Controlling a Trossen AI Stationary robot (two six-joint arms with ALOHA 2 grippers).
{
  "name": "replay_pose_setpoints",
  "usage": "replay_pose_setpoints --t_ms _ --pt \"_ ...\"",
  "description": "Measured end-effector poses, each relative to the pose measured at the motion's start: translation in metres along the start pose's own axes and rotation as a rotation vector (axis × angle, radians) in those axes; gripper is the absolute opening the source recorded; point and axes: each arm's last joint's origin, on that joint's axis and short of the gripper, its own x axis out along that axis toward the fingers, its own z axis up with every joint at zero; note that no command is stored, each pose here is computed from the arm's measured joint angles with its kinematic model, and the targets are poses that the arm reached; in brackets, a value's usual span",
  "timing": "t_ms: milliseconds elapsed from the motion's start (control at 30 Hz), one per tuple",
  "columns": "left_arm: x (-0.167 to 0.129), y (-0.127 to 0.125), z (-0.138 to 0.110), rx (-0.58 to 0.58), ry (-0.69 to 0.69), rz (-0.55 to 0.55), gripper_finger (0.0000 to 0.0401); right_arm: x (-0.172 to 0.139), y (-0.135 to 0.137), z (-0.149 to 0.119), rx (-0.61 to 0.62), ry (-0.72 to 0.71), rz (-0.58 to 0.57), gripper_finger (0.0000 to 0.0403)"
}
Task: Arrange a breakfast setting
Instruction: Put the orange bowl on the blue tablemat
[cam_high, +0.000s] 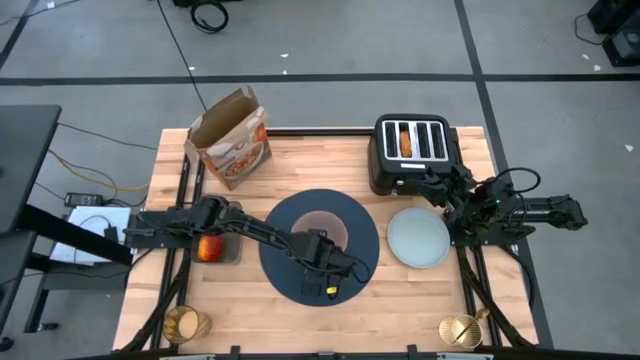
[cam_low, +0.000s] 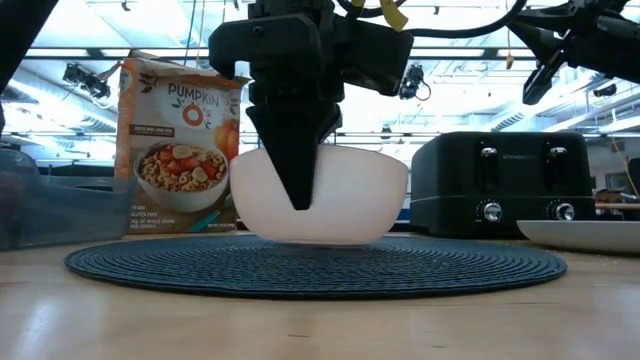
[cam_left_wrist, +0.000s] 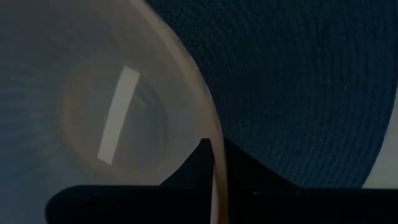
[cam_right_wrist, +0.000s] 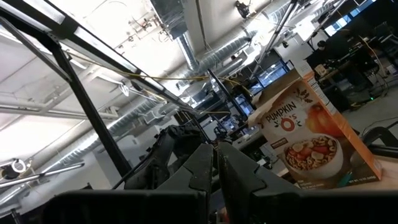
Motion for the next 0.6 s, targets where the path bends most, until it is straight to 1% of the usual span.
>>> replay_pose_setpoints --t_ms 200,300,533,600 --pt "0.0000 0.0001 0.0000 -0.006 -0.003 0.016 0.0022 0.0000 0.0000 0.0000 0.000 0.000 0.000 0.0036" --pt "0.0000 0.0003 0.0002 -0.008 -0.003 0.012 0.0030 0.0000 0.0000 0.0000 0.000 0.000 0.000 0.0036" --pt "0.0005 -0.0017 0.0012 -0.021 -0.005 -0.052 0.0086 0.0000 0.0000 0.0000 0.000 0.000 0.000 0.0036" --pt "0.0004 -0.0017 0.0012 -0.031 -0.005 -0.053 0.0102 0.0000 0.0000 0.0000 -0.001 0.000 0.001 0.0036"
